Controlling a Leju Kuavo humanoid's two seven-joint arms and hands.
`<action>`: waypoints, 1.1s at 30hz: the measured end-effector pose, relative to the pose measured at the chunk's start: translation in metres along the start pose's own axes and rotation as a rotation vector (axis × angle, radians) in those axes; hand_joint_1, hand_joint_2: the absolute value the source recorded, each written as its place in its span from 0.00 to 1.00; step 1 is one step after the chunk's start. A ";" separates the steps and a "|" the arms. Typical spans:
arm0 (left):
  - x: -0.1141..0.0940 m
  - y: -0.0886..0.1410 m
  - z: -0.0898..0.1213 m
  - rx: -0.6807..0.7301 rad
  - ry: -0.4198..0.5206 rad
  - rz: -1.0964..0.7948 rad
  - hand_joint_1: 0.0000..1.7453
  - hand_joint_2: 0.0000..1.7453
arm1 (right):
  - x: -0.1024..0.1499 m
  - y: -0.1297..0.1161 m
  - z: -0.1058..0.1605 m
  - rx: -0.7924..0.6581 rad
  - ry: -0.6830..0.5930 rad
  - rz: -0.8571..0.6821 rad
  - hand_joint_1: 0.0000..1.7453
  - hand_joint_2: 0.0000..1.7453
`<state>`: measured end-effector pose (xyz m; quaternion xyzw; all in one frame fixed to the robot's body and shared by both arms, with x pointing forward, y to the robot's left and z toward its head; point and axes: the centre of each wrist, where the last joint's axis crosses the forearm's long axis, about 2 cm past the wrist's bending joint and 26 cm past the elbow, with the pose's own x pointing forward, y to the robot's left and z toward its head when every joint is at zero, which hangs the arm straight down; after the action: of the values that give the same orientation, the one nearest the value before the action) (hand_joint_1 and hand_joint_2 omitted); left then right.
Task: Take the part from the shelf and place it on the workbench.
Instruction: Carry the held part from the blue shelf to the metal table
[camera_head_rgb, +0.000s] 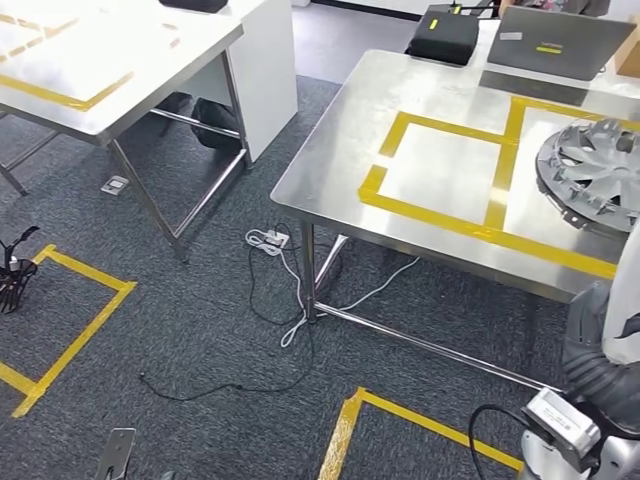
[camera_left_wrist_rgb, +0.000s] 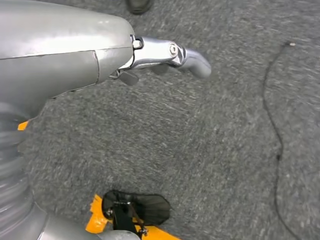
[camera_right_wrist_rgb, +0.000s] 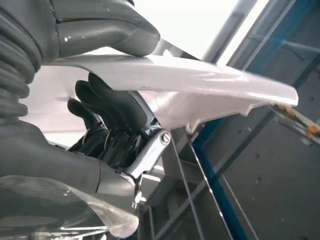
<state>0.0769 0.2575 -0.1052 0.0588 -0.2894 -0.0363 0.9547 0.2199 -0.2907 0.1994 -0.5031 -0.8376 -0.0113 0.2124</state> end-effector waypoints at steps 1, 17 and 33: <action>0.001 0.000 0.000 0.000 -0.001 0.000 0.00 1.00 | 0.000 0.000 0.000 -0.001 0.000 -0.001 1.00 1.00; 0.005 -0.001 -0.002 -0.001 -0.009 0.000 0.00 1.00 | -0.003 -0.003 0.003 0.014 0.001 0.007 1.00 1.00; 0.003 -0.001 -0.001 -0.002 -0.002 -0.007 0.00 1.00 | -0.004 -0.003 0.001 0.009 -0.008 0.013 1.00 1.00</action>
<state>0.0794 0.2559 -0.1046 0.0587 -0.2902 -0.0400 0.9543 0.2184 -0.2953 0.1978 -0.5076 -0.8352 -0.0040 0.2113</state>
